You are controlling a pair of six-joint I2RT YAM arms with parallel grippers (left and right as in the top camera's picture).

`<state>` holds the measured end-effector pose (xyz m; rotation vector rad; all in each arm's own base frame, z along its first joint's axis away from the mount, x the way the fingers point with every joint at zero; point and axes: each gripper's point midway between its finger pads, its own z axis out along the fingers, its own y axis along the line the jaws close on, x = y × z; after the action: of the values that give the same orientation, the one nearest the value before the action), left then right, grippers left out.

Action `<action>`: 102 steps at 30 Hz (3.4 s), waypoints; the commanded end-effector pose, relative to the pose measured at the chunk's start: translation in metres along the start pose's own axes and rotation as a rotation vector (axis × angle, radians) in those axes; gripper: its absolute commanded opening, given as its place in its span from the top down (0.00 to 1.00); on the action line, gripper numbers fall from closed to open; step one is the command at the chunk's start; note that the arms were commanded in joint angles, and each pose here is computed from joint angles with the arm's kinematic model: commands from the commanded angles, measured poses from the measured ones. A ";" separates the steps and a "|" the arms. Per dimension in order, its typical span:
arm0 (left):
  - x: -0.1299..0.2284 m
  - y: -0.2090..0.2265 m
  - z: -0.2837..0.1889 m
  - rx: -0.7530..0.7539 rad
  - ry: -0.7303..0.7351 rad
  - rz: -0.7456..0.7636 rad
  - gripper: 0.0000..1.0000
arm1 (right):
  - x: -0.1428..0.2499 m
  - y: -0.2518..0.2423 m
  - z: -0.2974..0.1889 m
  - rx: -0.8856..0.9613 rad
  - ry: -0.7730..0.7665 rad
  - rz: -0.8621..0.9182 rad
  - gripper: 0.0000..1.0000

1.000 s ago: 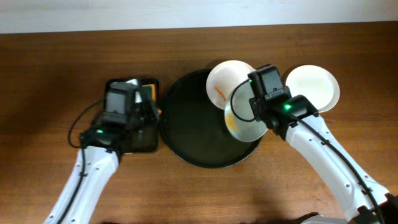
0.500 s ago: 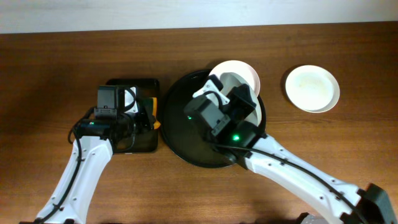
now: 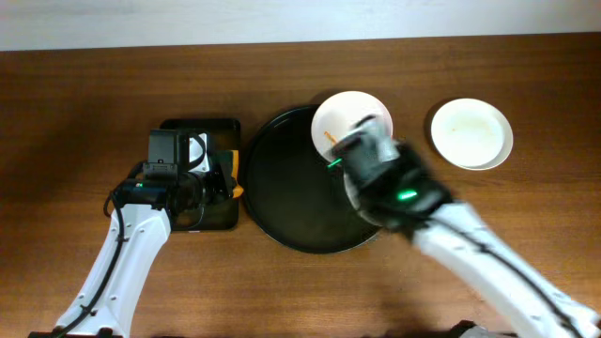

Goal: Clean dirty plates on tray and stack at the side

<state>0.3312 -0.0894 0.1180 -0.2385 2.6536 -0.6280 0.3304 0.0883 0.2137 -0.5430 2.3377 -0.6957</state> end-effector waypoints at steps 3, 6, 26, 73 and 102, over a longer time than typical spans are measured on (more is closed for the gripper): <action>0.005 -0.003 0.000 0.028 0.023 0.007 1.00 | 0.023 0.053 0.012 -0.784 0.159 0.424 0.96; 0.006 -0.006 0.000 0.042 0.031 0.006 1.00 | 0.071 0.068 0.050 -0.807 0.353 0.493 0.96; 0.006 -0.005 0.000 0.042 0.030 0.006 1.00 | 0.136 0.132 0.036 -0.944 0.761 0.818 0.34; 0.123 -0.155 0.066 0.621 0.526 0.197 1.00 | 0.089 0.068 0.036 -0.277 0.423 0.557 0.96; 0.122 -0.130 0.180 -0.016 0.076 0.495 1.00 | 0.088 0.080 0.031 -0.354 0.445 0.567 0.96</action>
<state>0.2911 -0.3229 0.0133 0.4950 2.6361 -0.6532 0.2750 0.0799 0.1060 0.1846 2.8390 -0.2209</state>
